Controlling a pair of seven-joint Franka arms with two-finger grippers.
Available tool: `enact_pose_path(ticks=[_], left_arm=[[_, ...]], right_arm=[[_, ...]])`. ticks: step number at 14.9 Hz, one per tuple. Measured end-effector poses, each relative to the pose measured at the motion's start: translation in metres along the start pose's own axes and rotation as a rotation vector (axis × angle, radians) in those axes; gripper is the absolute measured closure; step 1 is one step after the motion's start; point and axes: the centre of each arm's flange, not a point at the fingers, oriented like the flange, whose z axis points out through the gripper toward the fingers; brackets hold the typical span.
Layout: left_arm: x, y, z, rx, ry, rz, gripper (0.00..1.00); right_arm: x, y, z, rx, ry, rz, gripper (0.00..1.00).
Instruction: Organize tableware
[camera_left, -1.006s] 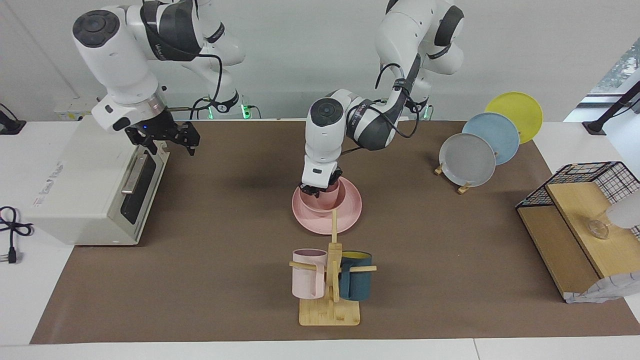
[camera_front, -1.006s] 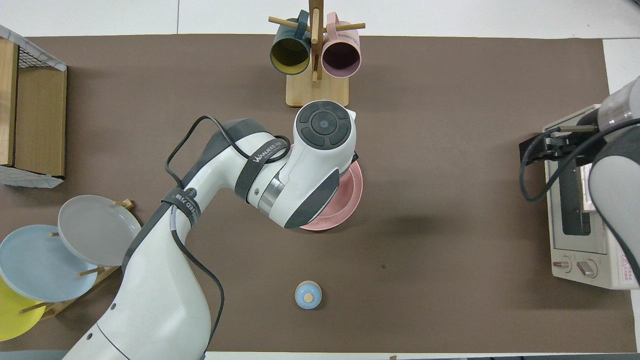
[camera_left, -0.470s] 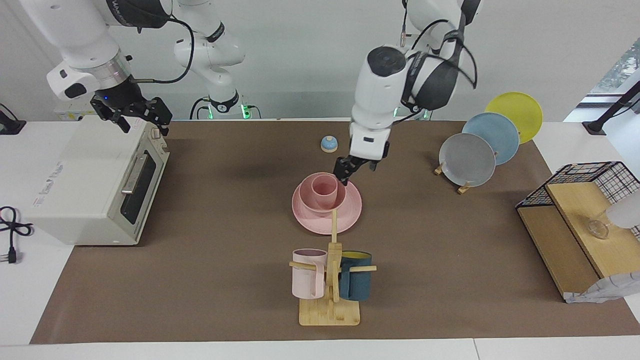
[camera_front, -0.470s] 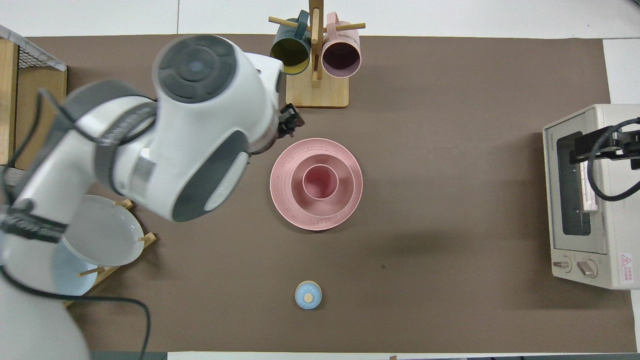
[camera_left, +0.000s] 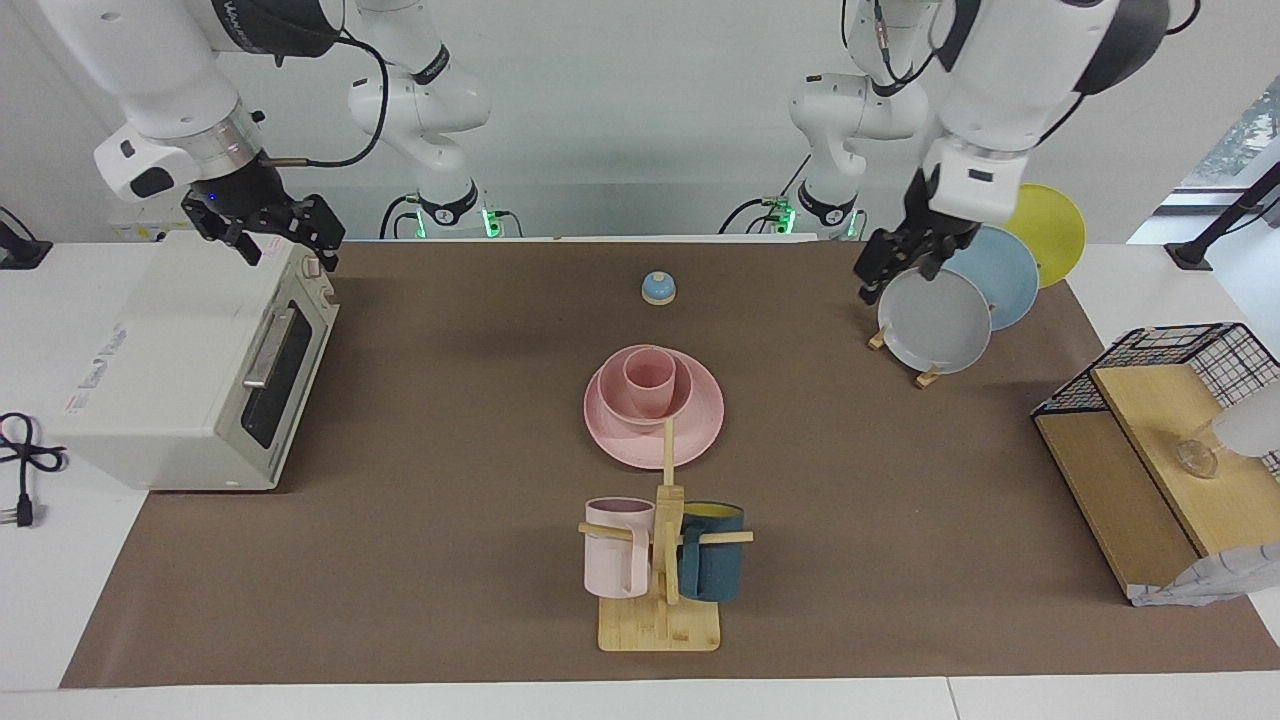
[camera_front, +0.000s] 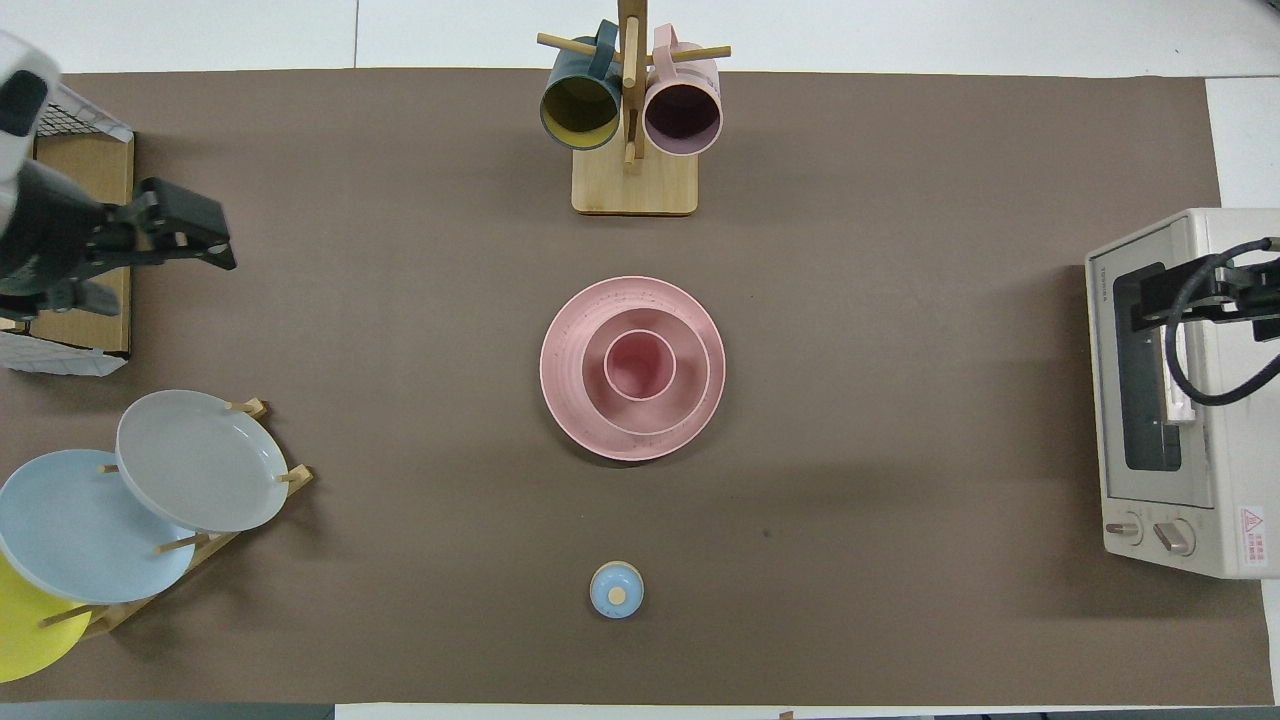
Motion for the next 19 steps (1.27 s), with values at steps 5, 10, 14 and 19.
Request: enact_pose_path(ticks=[5, 10, 14, 19], left_arm=[[-0.006, -0.02, 0.03, 0.012, -0.039, 0.121, 0.0], [-0.016, -0.011, 0.028, 0.025, -0.011, 0.169, 0.0], [-0.033, -0.005, 0.024, 0.075, -0.064, 0.199, 0.0], [-0.046, -0.018, 0.032, 0.09, -0.108, 0.191, 0.0]], right_arm=[[0.0, -0.001, -0.003, 0.0, 0.006, -0.002, 0.0], [0.0, 0.011, -0.002, 0.002, -0.001, 0.019, 0.0], [-0.001, 0.009, -0.002, 0.001, -0.004, 0.016, 0.0], [-0.001, 0.007, -0.002, 0.001, -0.005, 0.012, 0.0]])
